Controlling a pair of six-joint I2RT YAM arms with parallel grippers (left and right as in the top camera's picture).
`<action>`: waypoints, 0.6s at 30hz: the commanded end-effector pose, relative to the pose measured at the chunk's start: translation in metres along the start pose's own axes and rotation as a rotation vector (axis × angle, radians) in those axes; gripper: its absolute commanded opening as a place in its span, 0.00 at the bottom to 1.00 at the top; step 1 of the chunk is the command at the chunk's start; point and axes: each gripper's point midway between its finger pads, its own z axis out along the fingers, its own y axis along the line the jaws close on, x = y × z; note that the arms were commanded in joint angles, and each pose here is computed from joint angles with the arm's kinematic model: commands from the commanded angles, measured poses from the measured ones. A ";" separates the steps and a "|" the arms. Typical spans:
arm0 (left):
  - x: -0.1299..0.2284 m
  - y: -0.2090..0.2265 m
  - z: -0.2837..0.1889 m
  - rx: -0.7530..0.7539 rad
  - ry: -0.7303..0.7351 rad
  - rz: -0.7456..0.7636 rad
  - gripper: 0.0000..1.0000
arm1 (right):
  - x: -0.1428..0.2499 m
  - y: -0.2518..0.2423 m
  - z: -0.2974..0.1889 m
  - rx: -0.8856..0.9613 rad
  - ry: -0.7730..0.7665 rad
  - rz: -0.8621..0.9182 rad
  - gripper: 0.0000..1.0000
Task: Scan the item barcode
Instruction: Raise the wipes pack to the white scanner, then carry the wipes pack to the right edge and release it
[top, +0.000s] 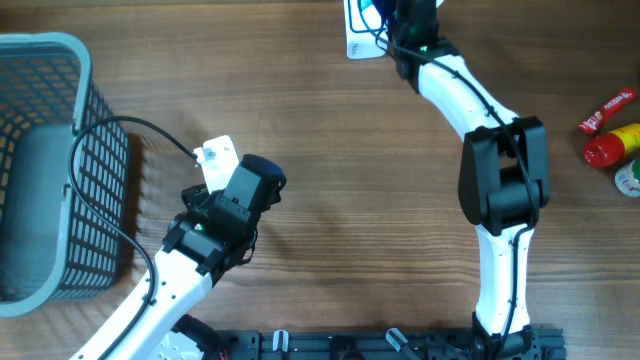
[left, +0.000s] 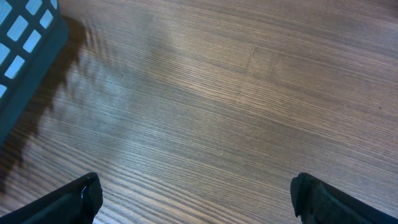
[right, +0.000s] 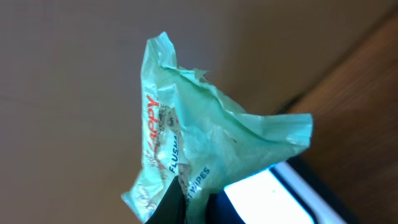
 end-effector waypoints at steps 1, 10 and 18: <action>-0.002 0.001 0.000 -0.011 -0.015 0.009 1.00 | -0.069 -0.010 -0.015 0.085 -0.084 -0.014 0.05; -0.002 0.001 0.000 -0.011 -0.015 0.009 1.00 | -0.260 -0.202 -0.120 0.557 -0.240 0.192 0.05; -0.002 0.001 0.000 -0.011 -0.015 0.009 1.00 | -0.289 -0.348 -0.191 0.827 -0.118 0.232 0.08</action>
